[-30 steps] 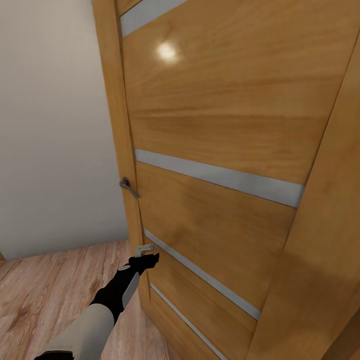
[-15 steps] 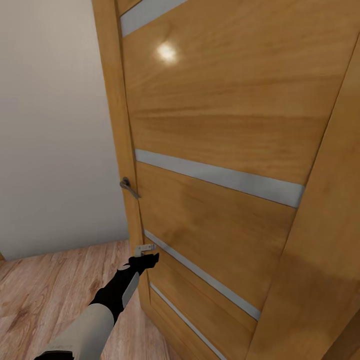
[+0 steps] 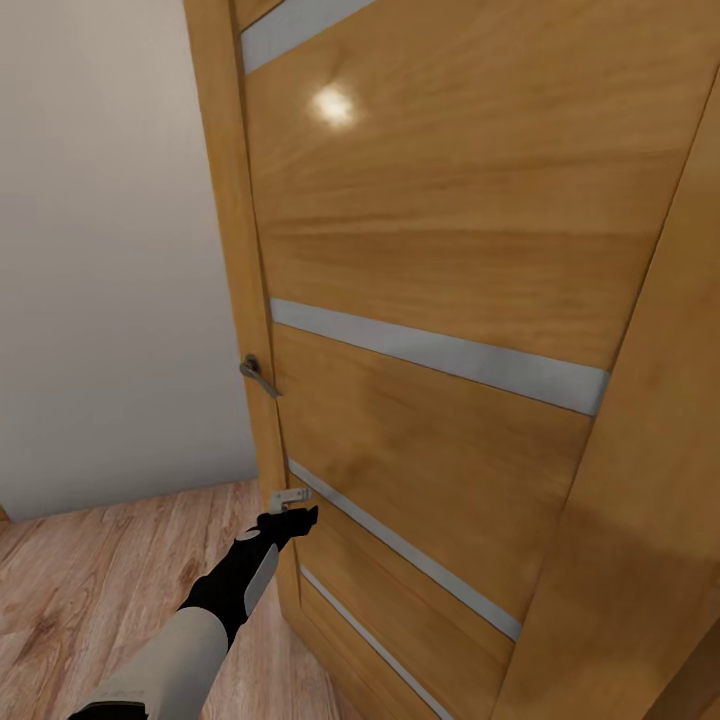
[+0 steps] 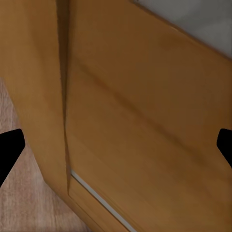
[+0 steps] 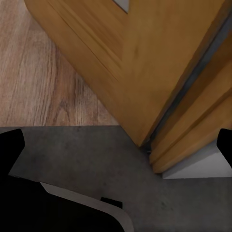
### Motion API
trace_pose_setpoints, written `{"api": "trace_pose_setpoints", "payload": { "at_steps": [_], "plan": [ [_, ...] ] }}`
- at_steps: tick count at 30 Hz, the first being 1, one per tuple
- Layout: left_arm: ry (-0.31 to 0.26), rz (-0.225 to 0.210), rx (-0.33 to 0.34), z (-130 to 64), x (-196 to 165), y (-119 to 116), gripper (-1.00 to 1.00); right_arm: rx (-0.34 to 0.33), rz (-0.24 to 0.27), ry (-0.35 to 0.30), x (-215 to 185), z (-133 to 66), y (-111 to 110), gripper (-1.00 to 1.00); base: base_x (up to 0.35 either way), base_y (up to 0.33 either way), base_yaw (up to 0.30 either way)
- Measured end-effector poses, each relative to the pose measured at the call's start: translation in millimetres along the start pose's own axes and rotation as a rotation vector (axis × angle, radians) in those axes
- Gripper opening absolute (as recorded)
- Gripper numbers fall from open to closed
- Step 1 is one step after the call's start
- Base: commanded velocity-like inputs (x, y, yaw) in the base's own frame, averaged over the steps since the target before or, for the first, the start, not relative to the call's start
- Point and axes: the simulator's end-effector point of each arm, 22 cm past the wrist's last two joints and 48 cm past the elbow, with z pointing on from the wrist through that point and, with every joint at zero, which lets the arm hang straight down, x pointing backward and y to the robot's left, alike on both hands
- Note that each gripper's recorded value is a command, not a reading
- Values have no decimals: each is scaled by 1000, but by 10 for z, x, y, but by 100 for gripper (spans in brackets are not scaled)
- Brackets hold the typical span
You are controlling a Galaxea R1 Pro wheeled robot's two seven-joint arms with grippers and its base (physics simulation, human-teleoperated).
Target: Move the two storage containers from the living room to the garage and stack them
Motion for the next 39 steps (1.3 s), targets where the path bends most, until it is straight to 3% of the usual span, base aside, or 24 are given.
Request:
{"api": "trace_pose_setpoints", "payload": {
  "at_steps": [24, 39],
  "plan": [
    [0, 0, 0, 0, 1, -4, 100, 1, 0, 0, 0, 0, -3, 100, 3, 0, 0],
    [2, 2, 0, -1, 12, -11, 100, -2, -1, 0, 0, 0, 5, 100, 191, 0, 0]
  ]
}}
